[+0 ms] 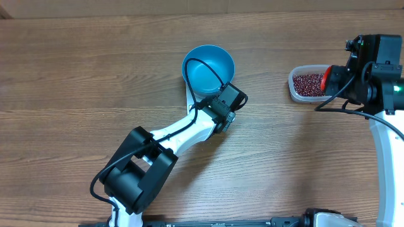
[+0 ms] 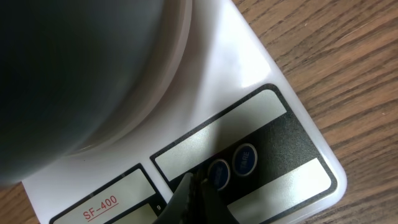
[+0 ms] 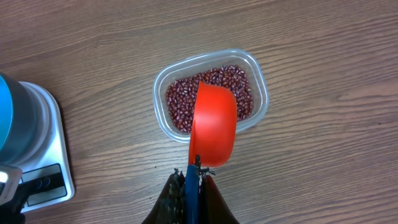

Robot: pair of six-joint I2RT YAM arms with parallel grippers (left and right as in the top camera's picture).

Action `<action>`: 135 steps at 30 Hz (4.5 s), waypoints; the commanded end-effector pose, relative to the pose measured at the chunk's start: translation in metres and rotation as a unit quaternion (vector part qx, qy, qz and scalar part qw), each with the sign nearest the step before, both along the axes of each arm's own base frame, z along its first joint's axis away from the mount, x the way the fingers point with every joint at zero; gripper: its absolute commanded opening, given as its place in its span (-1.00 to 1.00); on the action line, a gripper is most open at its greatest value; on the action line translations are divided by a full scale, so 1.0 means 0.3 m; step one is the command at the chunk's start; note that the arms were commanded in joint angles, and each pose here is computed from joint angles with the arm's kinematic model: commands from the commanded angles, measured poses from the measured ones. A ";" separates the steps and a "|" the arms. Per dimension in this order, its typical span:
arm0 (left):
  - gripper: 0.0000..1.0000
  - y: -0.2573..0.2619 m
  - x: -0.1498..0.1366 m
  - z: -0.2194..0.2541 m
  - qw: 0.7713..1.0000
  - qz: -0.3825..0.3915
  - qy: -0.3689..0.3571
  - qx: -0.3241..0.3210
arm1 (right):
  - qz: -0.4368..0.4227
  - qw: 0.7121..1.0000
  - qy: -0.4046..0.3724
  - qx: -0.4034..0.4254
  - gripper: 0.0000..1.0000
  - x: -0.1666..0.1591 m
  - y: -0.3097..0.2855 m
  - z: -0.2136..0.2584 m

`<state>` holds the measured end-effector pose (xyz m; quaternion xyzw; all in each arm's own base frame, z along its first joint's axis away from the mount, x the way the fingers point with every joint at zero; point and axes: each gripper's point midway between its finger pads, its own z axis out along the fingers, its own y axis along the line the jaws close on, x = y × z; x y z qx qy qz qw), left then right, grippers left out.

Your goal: Scoop item into bowl and weigh 150g on scale

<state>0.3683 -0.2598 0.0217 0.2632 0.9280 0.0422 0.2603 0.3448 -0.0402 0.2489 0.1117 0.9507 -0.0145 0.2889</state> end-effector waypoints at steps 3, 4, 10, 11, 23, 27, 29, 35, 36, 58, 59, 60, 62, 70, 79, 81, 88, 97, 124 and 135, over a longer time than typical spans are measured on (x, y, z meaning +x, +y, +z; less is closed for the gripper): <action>-0.91 0.032 -0.008 -0.030 1.000 0.013 0.007 0.011 | 0.001 1.000 -0.016 -0.001 -0.93 0.015 0.000 0.040; -0.92 0.033 -0.009 -0.035 1.000 0.013 0.008 0.012 | 0.001 1.000 -0.016 -0.001 -0.93 0.015 0.000 0.040; -0.92 0.033 -0.007 -0.039 1.000 0.014 0.008 0.012 | 0.001 1.000 -0.016 -0.001 -0.93 0.015 0.000 0.040; -0.91 0.033 -0.007 -0.039 1.000 0.014 0.008 0.012 | 0.001 1.000 -0.016 -0.001 -0.93 0.015 0.000 0.040; -0.92 0.045 -0.009 -0.048 1.000 0.016 0.013 0.016 | 0.001 1.000 -0.016 -0.001 -0.93 0.016 0.000 0.040; -0.92 0.046 -0.008 -0.048 1.000 0.017 0.013 0.016 | 0.001 1.000 -0.016 -0.001 -0.93 0.015 0.000 0.040; -0.92 0.048 -0.007 -0.048 1.000 0.017 0.013 0.017 | 0.001 1.000 -0.016 -0.001 -0.93 0.016 0.000 0.040; -0.92 0.055 -0.004 -0.049 1.000 0.020 0.014 0.018 | 0.001 1.000 -0.016 -0.001 -0.93 0.015 0.000 0.040; -0.91 0.057 -0.004 -0.049 1.000 0.021 0.014 0.019 | 0.001 1.000 -0.016 -0.001 -0.93 0.016 0.000 0.040; -0.91 0.042 -0.031 -0.062 0.999 0.010 0.037 0.007 | 0.001 1.000 -0.016 -0.001 -0.93 0.015 0.000 0.040; -0.91 0.039 -0.031 -0.062 0.999 0.009 0.037 0.005 | 0.001 1.000 -0.016 -0.001 -0.93 0.015 0.000 0.040; -0.91 0.037 -0.030 -0.061 0.999 0.009 0.036 0.004 | 0.001 1.000 -0.016 -0.001 -0.93 0.015 0.000 0.040; -0.92 0.035 -0.031 -0.061 0.999 0.008 0.036 0.004 | 0.001 1.000 -0.016 -0.001 -0.93 0.015 0.000 0.040; -0.91 0.033 -0.028 -0.050 0.999 0.008 0.033 0.002 | 0.001 1.000 -0.016 -0.001 -0.93 0.015 0.000 0.040; -0.92 0.028 -0.022 -0.026 1.000 0.007 0.026 -0.004 | 0.001 1.000 -0.017 -0.001 -0.93 0.017 -0.001 0.041; -0.92 0.028 -0.023 -0.026 1.000 0.005 0.026 -0.002 | 0.001 1.000 -0.019 -0.001 -0.93 0.019 -0.001 0.042; -0.92 0.028 -0.022 -0.026 1.000 0.004 0.025 -0.002 | 0.001 1.000 -0.025 -0.002 -0.93 0.028 -0.002 0.049; -0.91 0.021 -0.015 -0.017 1.000 0.004 0.023 -0.006 | 0.002 1.000 -0.025 -0.003 -0.93 0.028 -0.002 0.049; -0.92 -0.030 -0.008 0.028 0.999 -0.010 0.026 -0.040 | 0.003 1.000 -0.025 -0.003 -0.93 0.028 -0.002 0.049; -0.44 0.002 0.018 0.419 0.992 0.005 -0.084 -0.091 | 0.003 1.000 -0.025 -0.003 -0.93 0.028 -0.002 0.049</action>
